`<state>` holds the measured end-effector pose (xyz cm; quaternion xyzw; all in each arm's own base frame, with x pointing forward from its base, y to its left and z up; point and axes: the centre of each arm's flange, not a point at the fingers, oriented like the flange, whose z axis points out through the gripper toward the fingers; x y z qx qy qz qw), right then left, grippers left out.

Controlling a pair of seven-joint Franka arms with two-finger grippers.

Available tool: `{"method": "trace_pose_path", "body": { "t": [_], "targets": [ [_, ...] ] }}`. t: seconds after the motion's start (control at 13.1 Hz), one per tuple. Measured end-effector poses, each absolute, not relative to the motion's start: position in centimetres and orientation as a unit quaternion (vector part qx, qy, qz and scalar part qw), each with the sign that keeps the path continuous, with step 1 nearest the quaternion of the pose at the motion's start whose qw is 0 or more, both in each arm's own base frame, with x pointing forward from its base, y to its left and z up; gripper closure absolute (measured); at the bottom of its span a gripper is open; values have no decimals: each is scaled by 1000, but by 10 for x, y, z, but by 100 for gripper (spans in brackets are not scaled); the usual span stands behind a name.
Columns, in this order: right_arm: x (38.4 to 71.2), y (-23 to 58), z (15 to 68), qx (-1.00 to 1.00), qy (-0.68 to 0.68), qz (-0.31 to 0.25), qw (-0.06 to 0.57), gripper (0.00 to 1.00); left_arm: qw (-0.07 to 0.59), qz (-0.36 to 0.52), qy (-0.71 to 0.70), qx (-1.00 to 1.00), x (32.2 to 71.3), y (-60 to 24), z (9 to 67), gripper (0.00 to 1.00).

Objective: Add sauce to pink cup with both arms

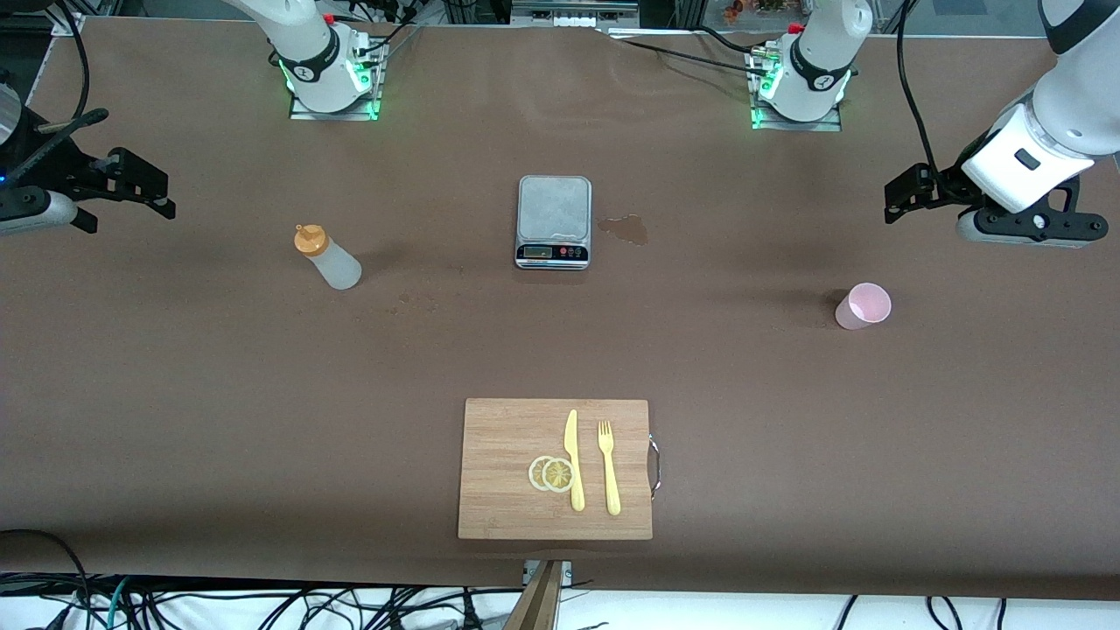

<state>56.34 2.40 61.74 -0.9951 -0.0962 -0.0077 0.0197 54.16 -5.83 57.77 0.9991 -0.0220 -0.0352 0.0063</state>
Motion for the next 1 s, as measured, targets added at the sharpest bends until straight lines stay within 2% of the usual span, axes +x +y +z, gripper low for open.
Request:
{"method": "trace_pose_path", "body": {
  "t": [1.0],
  "targets": [
    [565,28,619,-995,-99,-18,19,0,-19,-27,-26,999,547,-55,583,0]
  ]
}}
